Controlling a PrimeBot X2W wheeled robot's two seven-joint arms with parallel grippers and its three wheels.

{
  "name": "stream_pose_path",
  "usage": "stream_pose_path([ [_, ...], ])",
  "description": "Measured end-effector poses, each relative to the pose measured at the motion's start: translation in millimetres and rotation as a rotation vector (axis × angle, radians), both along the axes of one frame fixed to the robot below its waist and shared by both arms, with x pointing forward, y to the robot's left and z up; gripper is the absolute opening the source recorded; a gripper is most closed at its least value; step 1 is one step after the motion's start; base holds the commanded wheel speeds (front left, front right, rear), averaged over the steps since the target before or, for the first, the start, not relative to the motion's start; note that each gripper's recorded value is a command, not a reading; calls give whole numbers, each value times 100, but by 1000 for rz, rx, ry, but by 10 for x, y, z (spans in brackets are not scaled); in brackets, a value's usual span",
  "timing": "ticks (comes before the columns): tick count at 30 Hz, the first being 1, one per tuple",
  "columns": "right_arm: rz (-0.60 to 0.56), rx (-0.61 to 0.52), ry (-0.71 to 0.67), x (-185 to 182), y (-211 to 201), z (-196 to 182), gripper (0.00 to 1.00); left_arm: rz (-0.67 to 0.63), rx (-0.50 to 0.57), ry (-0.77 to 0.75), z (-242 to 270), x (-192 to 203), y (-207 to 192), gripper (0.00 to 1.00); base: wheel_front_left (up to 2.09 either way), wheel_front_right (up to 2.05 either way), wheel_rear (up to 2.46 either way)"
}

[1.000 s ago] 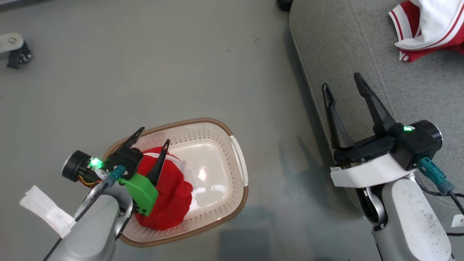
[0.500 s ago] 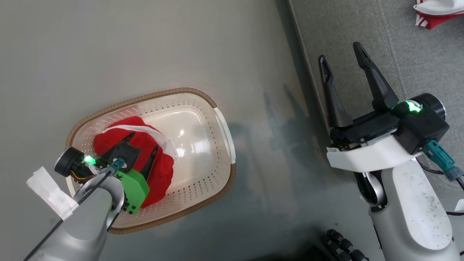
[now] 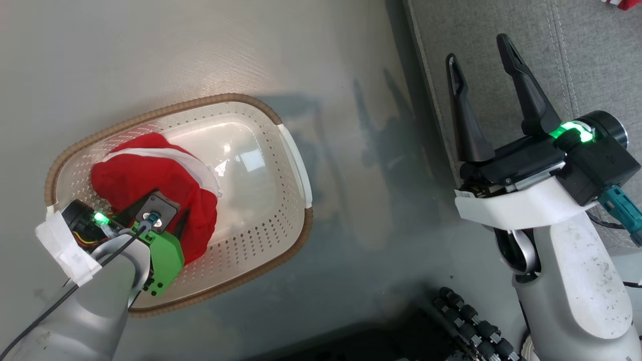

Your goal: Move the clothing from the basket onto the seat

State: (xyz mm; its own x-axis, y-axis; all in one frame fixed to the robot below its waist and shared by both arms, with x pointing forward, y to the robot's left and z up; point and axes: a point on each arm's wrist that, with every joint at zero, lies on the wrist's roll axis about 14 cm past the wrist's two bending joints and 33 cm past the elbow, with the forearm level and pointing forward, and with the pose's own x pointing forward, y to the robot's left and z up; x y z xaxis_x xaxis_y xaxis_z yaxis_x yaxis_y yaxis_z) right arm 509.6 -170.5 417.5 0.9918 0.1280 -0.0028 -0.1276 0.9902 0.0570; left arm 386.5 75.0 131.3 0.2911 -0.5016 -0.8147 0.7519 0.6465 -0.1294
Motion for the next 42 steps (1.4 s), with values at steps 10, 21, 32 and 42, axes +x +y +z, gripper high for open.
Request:
stream_pose_path([
  [10, -9, -8, 32, 8, -51, -171, 100, -97, 95, 96, -328, -209, 79, 100, 0, 0, 0],
  [21, -12, -25, 61, 22, -75, -365, 100, -173, 200, 194, -616, -307, 124, 100, 0, 0, 0],
  [32, -5, -28, 72, 30, -54, -459, 100, -207, 277, 254, -721, -289, 91, 0, 0, 0, 0],
  [42, -6, -31, 49, 42, -45, -340, 100, -218, 229, 211, -508, -266, -146, 0, 0, 0, 0],
])
